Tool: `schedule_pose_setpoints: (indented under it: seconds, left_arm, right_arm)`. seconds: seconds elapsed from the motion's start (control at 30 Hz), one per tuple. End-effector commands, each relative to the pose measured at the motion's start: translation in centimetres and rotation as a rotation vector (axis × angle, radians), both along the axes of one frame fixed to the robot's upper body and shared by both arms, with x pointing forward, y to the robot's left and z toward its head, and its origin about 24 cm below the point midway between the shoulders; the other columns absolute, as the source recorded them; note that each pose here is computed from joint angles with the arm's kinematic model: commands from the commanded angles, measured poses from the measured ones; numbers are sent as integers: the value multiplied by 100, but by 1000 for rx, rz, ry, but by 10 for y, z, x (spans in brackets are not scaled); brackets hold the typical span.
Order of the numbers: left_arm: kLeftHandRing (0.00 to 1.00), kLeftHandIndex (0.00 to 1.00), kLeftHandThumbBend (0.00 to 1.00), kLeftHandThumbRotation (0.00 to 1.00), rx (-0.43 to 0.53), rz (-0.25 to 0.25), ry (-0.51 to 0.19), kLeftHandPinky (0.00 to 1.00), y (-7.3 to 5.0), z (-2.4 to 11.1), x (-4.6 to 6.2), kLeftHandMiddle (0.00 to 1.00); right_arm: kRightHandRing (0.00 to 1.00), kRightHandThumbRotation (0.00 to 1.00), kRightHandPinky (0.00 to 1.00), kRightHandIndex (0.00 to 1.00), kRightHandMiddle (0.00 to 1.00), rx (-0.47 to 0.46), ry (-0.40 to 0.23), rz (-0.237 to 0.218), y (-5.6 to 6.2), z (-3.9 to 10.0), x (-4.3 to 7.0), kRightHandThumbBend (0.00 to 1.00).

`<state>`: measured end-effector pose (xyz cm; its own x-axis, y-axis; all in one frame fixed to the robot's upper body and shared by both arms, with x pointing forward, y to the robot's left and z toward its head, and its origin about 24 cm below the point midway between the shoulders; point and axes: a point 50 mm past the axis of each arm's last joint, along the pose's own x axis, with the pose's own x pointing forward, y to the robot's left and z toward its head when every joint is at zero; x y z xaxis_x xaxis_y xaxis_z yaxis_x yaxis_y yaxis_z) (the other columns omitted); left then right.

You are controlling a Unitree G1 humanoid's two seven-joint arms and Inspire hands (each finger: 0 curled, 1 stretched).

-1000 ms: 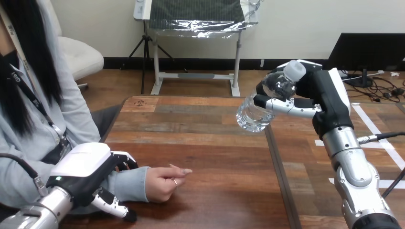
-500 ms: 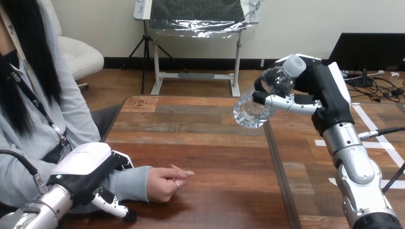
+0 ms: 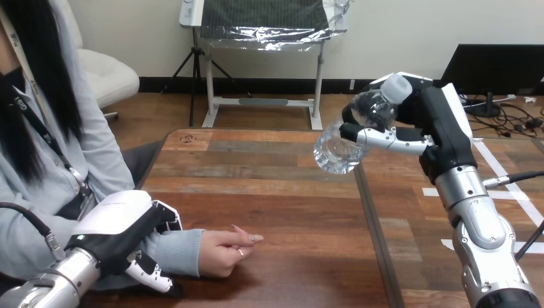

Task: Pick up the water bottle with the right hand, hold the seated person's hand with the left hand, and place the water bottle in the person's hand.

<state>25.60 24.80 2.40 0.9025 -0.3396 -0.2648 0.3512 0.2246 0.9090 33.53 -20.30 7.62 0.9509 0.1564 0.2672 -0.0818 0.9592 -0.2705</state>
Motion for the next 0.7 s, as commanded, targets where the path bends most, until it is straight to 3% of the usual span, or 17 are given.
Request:
schedule_pose_setpoints:
  seconds: [0.0, 0.67]
  left_arm:
    - [34, 40, 98, 2, 6, -19, 11, 30, -1, 1, 2, 39]
    - [32, 36, 94, 0, -68, -51, -65, 28, -7, 15, 5, 37]
  right_arm:
    - [38, 0, 33, 47, 45, 31, -110, 22, 3, 27, 6, 76]
    - [40, 0, 35, 49, 47, 12, -77, 50, 11, 21, 11, 76]
